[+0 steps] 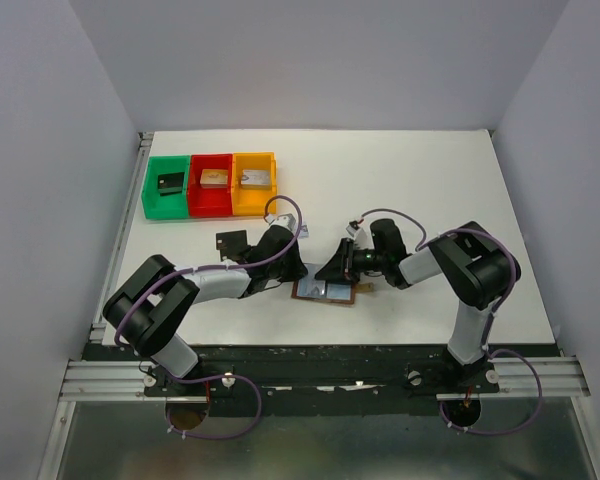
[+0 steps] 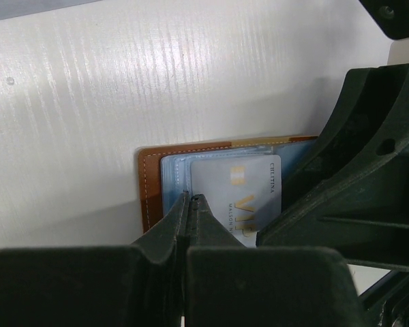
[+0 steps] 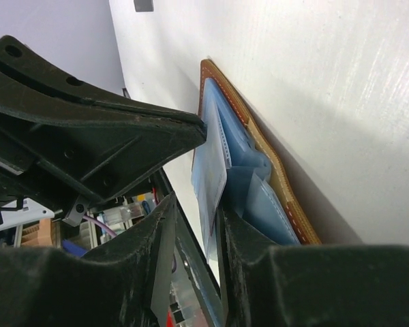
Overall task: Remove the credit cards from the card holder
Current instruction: Remove the credit card from the card holder.
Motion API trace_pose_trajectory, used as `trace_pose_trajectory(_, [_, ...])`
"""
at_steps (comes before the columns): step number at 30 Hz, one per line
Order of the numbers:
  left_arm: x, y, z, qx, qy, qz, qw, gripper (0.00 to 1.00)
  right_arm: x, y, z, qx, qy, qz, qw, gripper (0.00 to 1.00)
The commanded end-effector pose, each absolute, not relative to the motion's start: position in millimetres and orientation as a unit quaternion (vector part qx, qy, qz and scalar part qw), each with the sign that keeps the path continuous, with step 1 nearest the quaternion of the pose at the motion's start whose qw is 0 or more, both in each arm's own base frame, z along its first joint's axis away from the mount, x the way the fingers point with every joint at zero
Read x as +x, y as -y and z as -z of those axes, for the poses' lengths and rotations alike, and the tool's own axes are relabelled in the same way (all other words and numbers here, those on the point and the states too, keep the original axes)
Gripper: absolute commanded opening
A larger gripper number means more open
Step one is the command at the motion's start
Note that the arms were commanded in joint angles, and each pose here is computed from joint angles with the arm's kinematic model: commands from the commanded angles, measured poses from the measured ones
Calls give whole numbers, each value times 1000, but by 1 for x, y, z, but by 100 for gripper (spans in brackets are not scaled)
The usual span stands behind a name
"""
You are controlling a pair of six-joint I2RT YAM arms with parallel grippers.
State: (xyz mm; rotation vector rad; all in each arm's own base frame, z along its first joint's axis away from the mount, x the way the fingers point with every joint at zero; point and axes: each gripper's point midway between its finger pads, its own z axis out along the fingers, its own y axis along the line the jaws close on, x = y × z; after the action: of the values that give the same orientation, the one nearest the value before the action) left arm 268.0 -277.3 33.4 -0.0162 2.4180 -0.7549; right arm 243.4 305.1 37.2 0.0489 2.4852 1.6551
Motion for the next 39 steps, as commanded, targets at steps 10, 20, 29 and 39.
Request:
trace_pose_trajectory(10, [253,271,-12,3,-927,263,267,0,251,-308,-42,23,-816,-570,95,37])
trace_pose_trajectory(20, [253,266,-7,-8,-931,255,261,0,243,-294,-44,8,-831,-547,102,36])
trace_pose_trajectory(29, [252,266,-5,-9,-933,252,258,0,240,-287,-45,5,-836,-538,108,36])
trace_pose_trajectory(39, [252,264,-4,-12,-934,250,256,0,239,-280,-46,6,-837,-536,116,36])
